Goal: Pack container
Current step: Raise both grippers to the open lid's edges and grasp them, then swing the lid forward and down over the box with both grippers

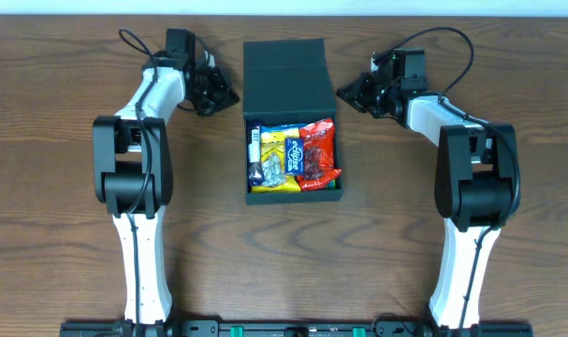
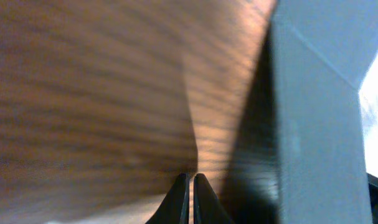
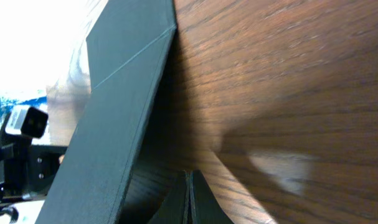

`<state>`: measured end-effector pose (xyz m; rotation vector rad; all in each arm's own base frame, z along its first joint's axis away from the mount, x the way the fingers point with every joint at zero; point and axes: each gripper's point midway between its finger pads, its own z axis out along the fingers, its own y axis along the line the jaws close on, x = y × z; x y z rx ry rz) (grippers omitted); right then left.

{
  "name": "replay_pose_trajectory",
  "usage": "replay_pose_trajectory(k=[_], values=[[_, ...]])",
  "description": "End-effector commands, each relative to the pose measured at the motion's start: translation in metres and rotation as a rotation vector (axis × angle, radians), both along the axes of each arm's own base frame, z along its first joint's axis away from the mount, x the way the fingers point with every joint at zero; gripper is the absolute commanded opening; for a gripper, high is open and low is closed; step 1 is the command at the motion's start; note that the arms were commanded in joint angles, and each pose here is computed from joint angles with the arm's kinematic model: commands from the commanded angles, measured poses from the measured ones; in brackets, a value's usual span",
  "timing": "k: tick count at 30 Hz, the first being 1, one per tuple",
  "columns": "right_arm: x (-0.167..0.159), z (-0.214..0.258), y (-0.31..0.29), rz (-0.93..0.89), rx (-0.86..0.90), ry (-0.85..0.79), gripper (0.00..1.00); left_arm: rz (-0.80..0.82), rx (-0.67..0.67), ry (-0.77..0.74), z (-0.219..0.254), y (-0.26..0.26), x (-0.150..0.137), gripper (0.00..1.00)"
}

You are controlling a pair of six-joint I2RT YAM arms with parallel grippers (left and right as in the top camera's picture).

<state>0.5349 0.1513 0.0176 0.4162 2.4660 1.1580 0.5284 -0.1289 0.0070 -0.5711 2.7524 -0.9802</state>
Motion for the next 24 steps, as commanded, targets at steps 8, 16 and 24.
replay_pose_trajectory(k=[8,16,24], values=[[-0.005,0.015,0.034,0.127,0.122,-0.043,0.02,-0.089,-0.075,-0.053,0.011,-0.033,0.001,0.06],[-0.005,0.042,0.045,0.227,0.216,-0.149,0.01,-0.151,-0.117,-0.108,0.026,-0.039,0.004,0.06],[-0.004,0.097,0.045,0.336,0.321,-0.301,0.01,-0.22,-0.077,-0.28,0.084,-0.029,0.02,0.06]])
